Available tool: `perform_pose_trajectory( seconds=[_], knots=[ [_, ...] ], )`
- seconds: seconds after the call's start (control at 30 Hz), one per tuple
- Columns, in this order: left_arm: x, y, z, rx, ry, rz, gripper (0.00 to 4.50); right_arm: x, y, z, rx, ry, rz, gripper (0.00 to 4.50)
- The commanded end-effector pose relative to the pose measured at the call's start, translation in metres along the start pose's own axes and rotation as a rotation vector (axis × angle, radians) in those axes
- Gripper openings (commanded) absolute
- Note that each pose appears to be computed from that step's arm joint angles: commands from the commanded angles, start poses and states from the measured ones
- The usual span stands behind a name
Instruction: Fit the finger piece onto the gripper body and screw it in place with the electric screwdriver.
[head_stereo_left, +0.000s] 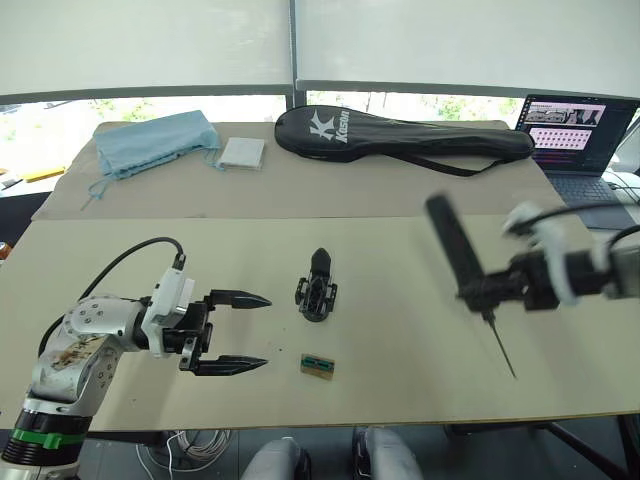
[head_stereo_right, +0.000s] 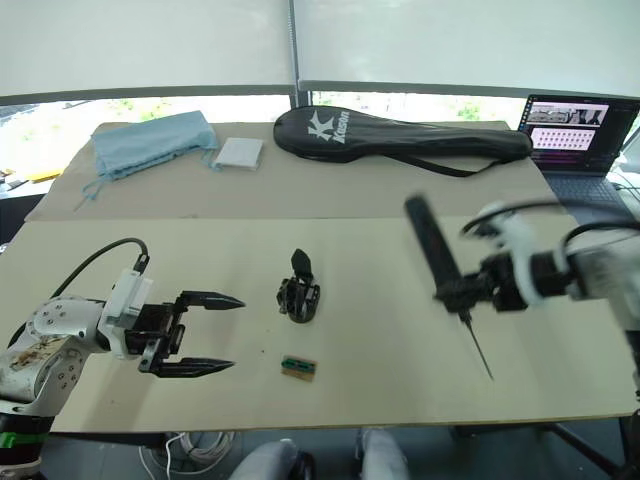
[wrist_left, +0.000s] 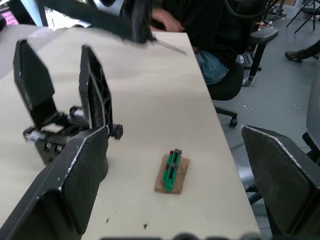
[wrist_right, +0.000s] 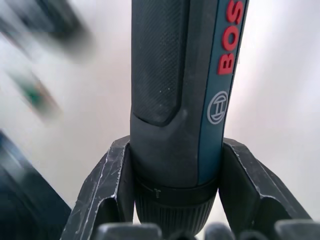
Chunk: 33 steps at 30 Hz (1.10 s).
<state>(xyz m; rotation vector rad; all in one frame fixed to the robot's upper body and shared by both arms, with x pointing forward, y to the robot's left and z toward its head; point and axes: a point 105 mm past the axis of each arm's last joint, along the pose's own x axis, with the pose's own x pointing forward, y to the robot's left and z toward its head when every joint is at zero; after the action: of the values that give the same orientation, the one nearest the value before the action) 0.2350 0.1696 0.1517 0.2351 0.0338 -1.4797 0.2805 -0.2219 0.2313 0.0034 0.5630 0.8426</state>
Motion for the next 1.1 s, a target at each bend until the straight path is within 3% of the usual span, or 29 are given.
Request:
perform_pose_trajectory(
  seconds=[0.03,0.13,0.23,0.33,0.37,0.43,0.57,0.83,1.1],
  knots=[
    [-0.012,-0.001,-0.007,0.013,0.028,0.015,4.5,-0.013,0.027,0.016,-0.107,-0.2,0.122,1.91],
    [-0.017,-0.001,-0.018,-0.006,0.052,0.032,4.5,-0.011,0.051,0.019,-0.193,-0.376,0.217,1.91],
    [-0.022,-0.003,-0.031,0.006,0.109,0.031,4.5,0.001,0.066,0.021,-0.243,-0.471,0.229,1.91],
    [-0.018,-0.003,-0.041,0.043,0.123,0.042,4.5,0.019,0.094,0.032,-0.373,-0.744,0.223,1.91],
    [-0.016,-0.003,-0.043,0.053,0.129,0.035,4.5,0.023,0.105,0.029,-0.428,-0.766,0.255,1.91],
    [-0.011,-0.002,-0.045,0.07,0.135,0.028,4.5,0.033,0.127,0.015,-0.517,-0.733,0.371,1.91],
    [0.001,-0.004,-0.049,0.07,0.134,0.014,4.5,0.046,0.149,0.007,-0.649,-0.792,0.505,1.91],
    [0.035,-0.004,-0.059,0.099,0.128,0.014,4.5,0.069,0.154,-0.009,-0.718,-0.737,0.637,1.91],
    [0.061,-0.013,-0.07,0.118,0.129,-0.048,4.5,0.08,0.156,-0.02,-0.746,-0.693,0.668,1.91]
  ],
)
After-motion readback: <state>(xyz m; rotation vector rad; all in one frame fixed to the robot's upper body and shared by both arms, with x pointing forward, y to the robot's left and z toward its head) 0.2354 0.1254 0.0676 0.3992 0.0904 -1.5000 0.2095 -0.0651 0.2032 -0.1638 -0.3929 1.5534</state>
